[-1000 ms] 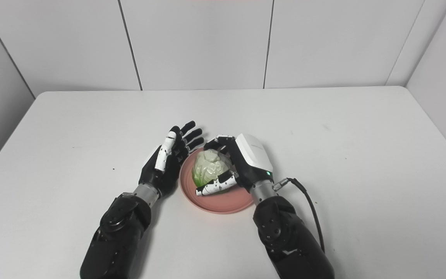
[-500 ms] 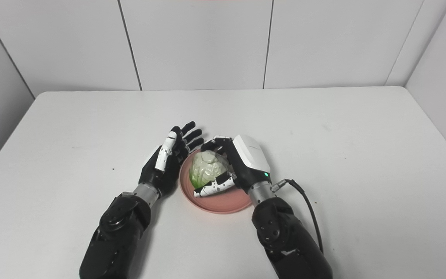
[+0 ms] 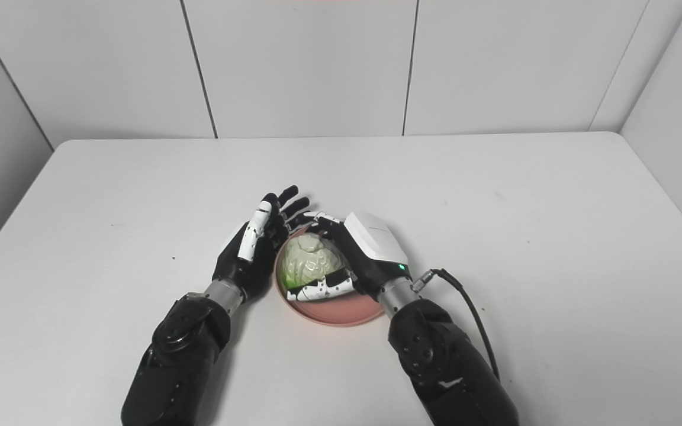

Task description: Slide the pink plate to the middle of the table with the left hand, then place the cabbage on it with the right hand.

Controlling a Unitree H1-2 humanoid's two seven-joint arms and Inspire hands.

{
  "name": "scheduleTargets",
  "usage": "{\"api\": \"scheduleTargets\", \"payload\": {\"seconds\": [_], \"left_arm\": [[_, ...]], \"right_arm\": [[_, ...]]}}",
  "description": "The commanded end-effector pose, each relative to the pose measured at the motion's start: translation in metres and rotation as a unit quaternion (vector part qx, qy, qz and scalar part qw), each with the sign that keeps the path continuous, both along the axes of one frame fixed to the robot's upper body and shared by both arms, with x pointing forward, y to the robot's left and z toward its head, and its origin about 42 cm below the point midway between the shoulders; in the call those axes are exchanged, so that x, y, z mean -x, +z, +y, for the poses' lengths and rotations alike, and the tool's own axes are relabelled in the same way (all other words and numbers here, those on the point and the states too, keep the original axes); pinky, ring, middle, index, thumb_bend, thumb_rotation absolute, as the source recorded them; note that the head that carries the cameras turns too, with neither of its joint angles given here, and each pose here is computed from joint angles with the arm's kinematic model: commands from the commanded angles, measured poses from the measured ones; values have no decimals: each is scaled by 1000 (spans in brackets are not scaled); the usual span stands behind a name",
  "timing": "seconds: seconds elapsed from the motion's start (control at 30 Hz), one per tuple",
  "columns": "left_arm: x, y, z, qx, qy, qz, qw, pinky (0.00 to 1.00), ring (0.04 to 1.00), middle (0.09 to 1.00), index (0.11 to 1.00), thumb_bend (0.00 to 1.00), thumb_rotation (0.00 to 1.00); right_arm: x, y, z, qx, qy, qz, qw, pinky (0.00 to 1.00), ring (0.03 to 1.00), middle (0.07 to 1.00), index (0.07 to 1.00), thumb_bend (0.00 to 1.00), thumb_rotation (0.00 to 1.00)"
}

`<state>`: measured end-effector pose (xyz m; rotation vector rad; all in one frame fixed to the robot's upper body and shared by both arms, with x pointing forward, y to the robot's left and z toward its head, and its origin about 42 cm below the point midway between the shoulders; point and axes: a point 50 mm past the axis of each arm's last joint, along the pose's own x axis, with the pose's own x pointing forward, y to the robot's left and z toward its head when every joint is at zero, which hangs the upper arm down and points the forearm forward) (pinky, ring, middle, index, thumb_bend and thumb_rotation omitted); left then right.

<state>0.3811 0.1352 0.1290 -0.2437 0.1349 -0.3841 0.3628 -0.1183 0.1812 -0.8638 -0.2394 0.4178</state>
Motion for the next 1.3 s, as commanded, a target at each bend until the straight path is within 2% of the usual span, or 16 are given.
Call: {"api": "scheduleTargets", "payload": {"seconds": [0.0, 0.1, 0.27, 0.43, 0.57, 0.63, 0.7, 0.77, 0.83, 0.9, 0.93, 1.0, 1.13, 1.27], "left_arm": [[5, -15, 1, 2, -6, 36, 999, 905, 936, 948, 953, 397, 1000], [5, -15, 1, 11, -5, 43, 999, 913, 943, 953, 960, 400, 1000], [5, -15, 0, 11, 5, 50, 999, 905, 923, 923, 921, 412, 1000], [5, -14, 1, 0, 7, 50, 999, 911, 922, 912, 900, 424, 1000], [6, -15, 2, 3, 8, 50, 999, 924, 935, 922, 899, 432, 1000], [6, -15, 3, 4, 6, 42, 999, 913, 921, 915, 888, 440, 1000], [6, -16, 4, 5, 6, 39, 999, 913, 909, 913, 896, 444, 1000], [6, -16, 5, 3, 9, 40, 999, 913, 908, 913, 898, 442, 1000], [6, -15, 8, -3, 15, 36, 999, 919, 909, 917, 909, 443, 1000], [8, -14, 11, -10, 23, 21, 999, 917, 913, 923, 917, 438, 1000], [10, -13, 12, -14, 27, 10, 999, 910, 915, 926, 921, 444, 1000], [13, -12, 16, -25, 40, -13, 999, 899, 914, 931, 923, 453, 1000], [21, -11, 25, -37, 62, -50, 996, 934, 940, 958, 954, 440, 1000], [35, -12, 35, -63, 78, -85, 991, 979, 969, 980, 975, 431, 1000]], "right_arm": [[-2, 27, 3, -10, 4, -35, 999, 656, 808, 896, 930, 961, 521], [1, 37, 1, -11, 7, -39, 999, 619, 809, 925, 970, 999, 599], [6, 52, -2, -16, 17, -68, 997, 549, 760, 906, 985, 1000, 662], [7, 68, -8, -30, 25, -92, 995, 653, 819, 927, 998, 1000, 671], [9, 77, -14, -35, 18, -109, 993, 659, 822, 917, 991, 1000, 674], [10, 82, -20, -64, 17, -124, 990, 692, 842, 920, 980, 1000, 685], [11, 86, -27, -91, 7, -138, 986, 756, 881, 943, 977, 967, 807], [12, 88, -31, -108, -4, -151, 983, 768, 888, 946, 977, 955, 838], [13, 89, -38, -138, -21, -162, 977, 817, 915, 953, 966, 901, 962], [15, 84, -47, -169, -45, -156, 972, 842, 926, 955, 961, 851, 991], [16, 79, -52, -188, -58, -148, 969, 856, 933, 954, 959, 791, 997], [16, 66, -61, -229, -75, -128, 962, 919, 961, 963, 958, 742, 1000], [20, 35, -75, -302, -89, -70, 947, 981, 991, 989, 981, 714, 1000], [36, 8, -83, -319, -118, -25, 940, 999, 1000, 1000, 990, 672, 1000]]}}
